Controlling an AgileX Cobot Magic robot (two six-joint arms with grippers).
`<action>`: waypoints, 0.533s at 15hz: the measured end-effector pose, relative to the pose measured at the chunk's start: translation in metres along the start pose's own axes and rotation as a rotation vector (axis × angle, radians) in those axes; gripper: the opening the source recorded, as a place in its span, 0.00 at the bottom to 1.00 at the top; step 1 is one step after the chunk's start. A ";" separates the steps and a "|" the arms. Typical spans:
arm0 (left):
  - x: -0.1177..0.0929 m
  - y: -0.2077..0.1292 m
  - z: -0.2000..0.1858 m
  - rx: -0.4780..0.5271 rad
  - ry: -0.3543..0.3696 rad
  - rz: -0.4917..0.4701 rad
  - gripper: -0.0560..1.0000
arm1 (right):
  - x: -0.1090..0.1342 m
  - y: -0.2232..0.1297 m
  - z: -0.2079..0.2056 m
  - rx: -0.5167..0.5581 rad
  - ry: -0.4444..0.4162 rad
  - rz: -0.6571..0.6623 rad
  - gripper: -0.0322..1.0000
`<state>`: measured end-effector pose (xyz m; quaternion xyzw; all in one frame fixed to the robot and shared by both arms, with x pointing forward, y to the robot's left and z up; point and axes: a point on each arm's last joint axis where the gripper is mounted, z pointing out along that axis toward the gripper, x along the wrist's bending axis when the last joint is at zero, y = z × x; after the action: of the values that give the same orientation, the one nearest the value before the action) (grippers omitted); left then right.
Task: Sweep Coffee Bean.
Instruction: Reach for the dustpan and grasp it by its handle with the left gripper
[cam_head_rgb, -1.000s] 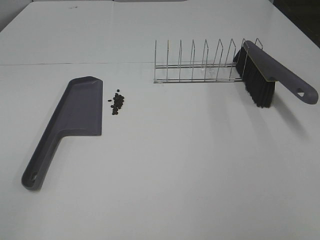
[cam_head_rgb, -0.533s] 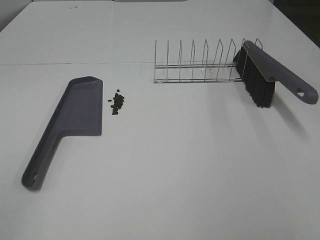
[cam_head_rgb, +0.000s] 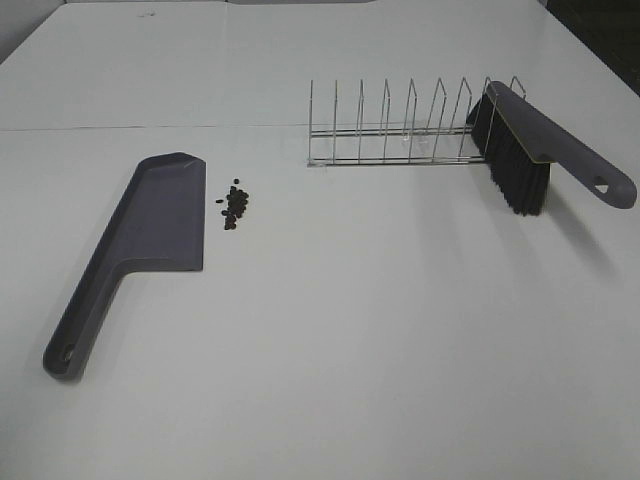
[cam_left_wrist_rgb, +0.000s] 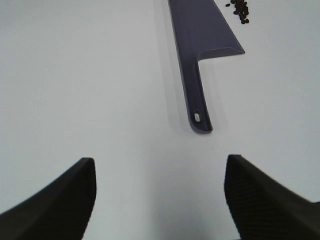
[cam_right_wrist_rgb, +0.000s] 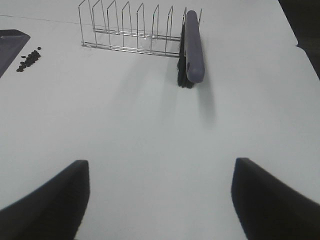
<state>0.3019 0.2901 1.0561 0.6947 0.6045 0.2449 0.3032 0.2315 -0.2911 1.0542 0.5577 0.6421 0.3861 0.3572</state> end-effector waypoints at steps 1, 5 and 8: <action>0.001 0.012 0.010 0.011 -0.006 -0.011 0.68 | 0.000 0.000 0.000 0.000 0.000 0.000 0.67; 0.005 0.060 0.069 0.123 -0.024 -0.068 0.68 | 0.000 0.000 0.000 0.000 0.000 0.000 0.67; 0.008 0.088 0.113 0.239 -0.044 -0.110 0.68 | 0.000 0.000 0.000 0.000 0.000 0.000 0.67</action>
<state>0.4440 0.2761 1.0408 0.6969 0.6597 0.1389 0.2446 0.2315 -0.2911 1.0542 0.5577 0.6421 0.3861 0.3572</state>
